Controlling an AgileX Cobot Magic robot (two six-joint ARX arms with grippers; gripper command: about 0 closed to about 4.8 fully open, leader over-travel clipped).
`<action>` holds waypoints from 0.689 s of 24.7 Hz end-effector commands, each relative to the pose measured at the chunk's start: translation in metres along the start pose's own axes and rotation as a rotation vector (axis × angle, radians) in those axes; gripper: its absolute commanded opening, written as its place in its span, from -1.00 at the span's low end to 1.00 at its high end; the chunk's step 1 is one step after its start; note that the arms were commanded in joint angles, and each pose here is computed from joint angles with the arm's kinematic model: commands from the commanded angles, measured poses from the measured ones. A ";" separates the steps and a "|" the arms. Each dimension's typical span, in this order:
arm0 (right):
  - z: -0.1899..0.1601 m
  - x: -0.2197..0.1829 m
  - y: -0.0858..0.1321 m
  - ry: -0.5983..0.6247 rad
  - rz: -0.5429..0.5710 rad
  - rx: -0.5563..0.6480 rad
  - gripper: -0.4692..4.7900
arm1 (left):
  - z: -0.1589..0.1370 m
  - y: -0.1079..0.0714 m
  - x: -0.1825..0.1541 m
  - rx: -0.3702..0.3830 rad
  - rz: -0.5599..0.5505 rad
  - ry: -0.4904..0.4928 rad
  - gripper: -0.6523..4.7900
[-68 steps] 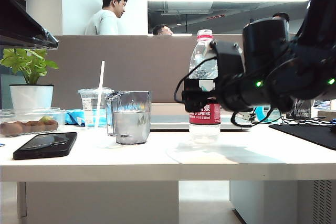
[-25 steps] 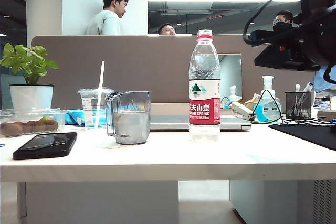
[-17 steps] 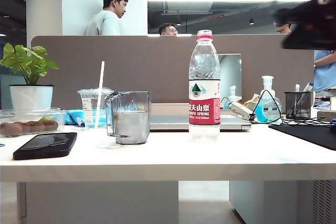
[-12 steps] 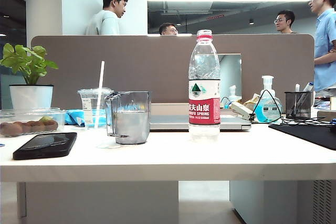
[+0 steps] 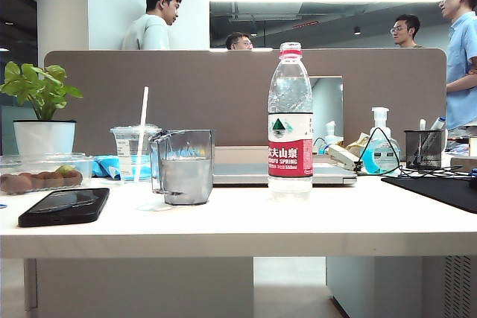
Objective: Pick up the mineral water bottle on the table and pour water into the mug until it's half full.
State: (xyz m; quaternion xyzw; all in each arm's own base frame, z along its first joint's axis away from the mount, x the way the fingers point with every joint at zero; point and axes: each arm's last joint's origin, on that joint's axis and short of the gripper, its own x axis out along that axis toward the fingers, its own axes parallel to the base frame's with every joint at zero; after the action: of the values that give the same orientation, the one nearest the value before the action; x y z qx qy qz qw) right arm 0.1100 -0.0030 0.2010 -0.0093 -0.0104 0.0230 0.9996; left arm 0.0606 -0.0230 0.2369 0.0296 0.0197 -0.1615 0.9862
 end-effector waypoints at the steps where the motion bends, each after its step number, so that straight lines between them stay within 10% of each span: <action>1: -0.009 -0.003 0.001 -0.019 0.012 0.024 -0.84 | 0.002 0.000 0.000 -0.004 -0.003 -0.015 -0.77; 17: -0.043 -0.013 0.001 0.080 -0.087 0.027 -0.84 | 0.002 0.000 0.000 -0.004 -0.003 -0.015 -0.77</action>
State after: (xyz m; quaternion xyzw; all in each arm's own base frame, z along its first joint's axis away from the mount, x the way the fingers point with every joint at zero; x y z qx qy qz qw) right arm 0.0970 -0.0043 0.1607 0.0036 0.0254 -0.0283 0.9993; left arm 0.0606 -0.0230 0.2369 0.0295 0.0194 -0.1615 0.9862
